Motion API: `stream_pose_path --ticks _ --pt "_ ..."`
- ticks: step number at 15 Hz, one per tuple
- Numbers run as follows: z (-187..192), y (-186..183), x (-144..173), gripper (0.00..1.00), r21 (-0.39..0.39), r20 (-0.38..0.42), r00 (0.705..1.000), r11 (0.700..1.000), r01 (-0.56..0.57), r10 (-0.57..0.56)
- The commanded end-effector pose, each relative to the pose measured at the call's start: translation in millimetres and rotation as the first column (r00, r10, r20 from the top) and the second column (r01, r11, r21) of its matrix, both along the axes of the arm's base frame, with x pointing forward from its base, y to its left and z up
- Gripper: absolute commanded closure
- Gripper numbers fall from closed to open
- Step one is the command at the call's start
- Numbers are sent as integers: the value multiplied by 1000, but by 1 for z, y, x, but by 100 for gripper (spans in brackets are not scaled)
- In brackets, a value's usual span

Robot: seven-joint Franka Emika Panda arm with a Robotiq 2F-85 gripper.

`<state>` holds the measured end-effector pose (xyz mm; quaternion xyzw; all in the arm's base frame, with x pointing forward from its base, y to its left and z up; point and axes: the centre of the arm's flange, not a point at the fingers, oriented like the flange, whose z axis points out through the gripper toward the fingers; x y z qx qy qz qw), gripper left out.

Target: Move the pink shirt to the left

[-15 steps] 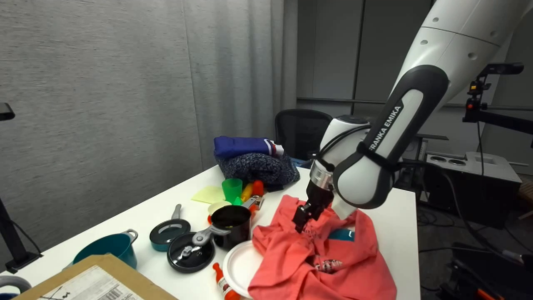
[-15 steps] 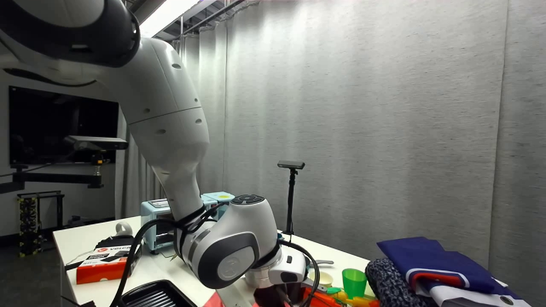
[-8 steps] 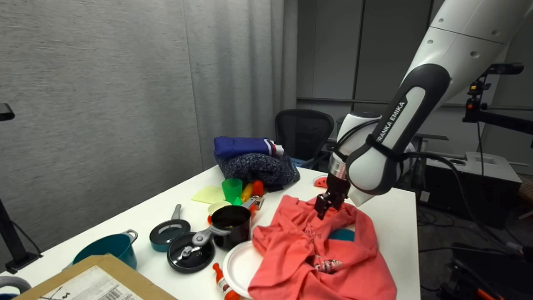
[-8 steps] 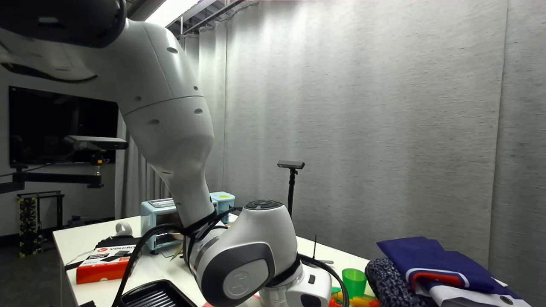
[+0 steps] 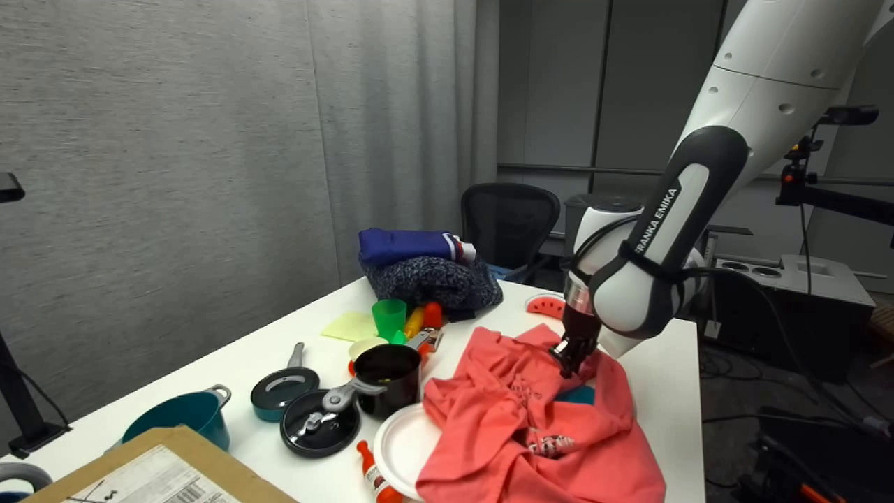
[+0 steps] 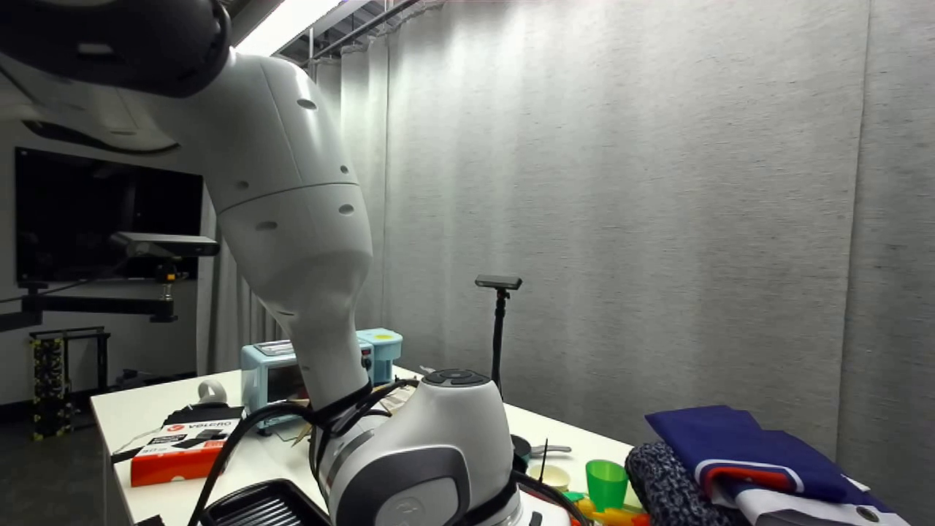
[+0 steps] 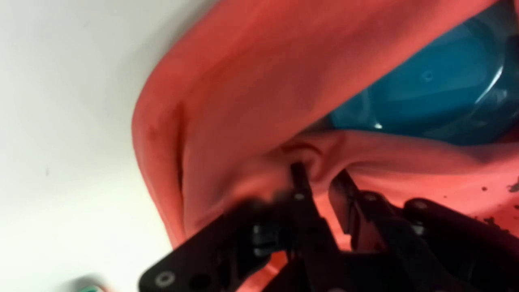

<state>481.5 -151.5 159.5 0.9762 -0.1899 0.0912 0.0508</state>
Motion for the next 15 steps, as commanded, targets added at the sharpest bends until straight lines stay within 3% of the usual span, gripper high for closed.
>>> stream_pose_path --ticks 1,7,15 --pt "-15 16 4 100 9 0 1000 1000 -20 20" --pt "-11 48 23 99 20 51 995 996 -89 88" --pt "-11 85 44 99 27 61 984 986 -167 165"
